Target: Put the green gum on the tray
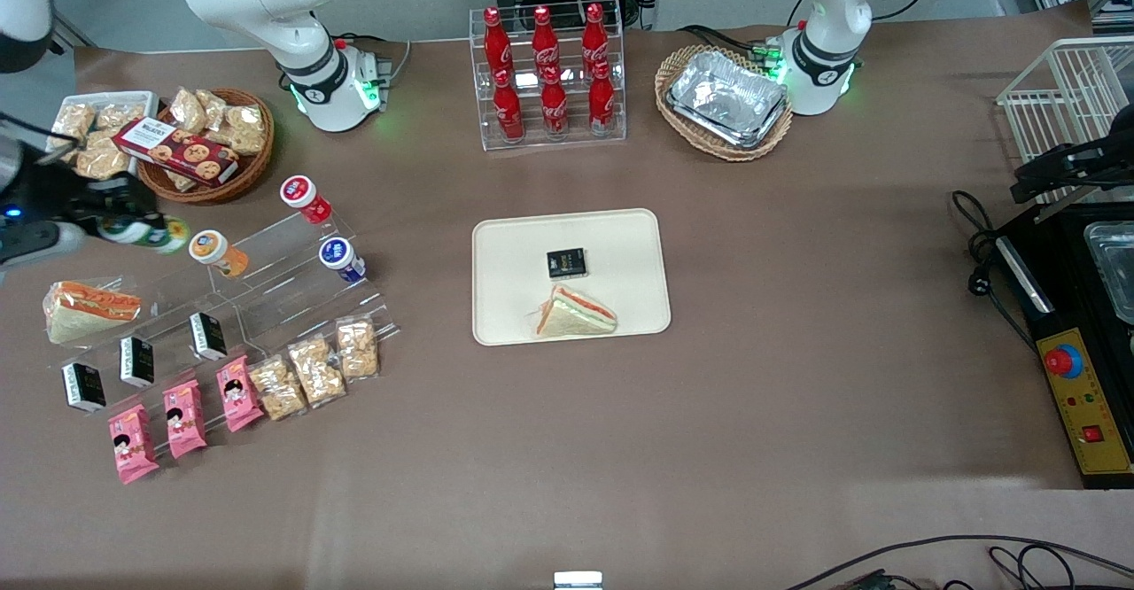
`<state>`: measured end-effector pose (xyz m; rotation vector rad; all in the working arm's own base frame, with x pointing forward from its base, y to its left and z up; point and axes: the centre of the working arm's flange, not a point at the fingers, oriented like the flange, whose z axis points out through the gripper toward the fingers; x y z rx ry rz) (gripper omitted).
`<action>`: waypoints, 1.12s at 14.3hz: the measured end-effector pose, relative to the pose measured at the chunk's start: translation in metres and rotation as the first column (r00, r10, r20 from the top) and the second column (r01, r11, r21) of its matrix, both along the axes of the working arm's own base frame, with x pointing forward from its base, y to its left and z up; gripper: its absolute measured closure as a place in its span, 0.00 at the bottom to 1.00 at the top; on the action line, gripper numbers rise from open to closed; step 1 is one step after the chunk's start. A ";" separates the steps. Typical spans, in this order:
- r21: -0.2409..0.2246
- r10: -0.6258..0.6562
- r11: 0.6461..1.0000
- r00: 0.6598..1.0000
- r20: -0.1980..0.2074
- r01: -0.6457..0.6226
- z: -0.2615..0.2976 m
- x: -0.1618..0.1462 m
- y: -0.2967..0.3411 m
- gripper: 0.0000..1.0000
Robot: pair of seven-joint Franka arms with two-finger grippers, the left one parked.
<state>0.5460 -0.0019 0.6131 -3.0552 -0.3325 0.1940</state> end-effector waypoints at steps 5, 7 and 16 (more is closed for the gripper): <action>-0.032 -0.109 0.994 0.993 -0.053 0.107 -0.023 -0.020 0.178 0.42; -0.049 -0.140 0.989 0.990 -0.033 0.138 -0.052 -0.036 0.244 0.42; -0.005 -0.246 0.969 0.962 0.118 0.249 -0.277 -0.113 0.360 0.42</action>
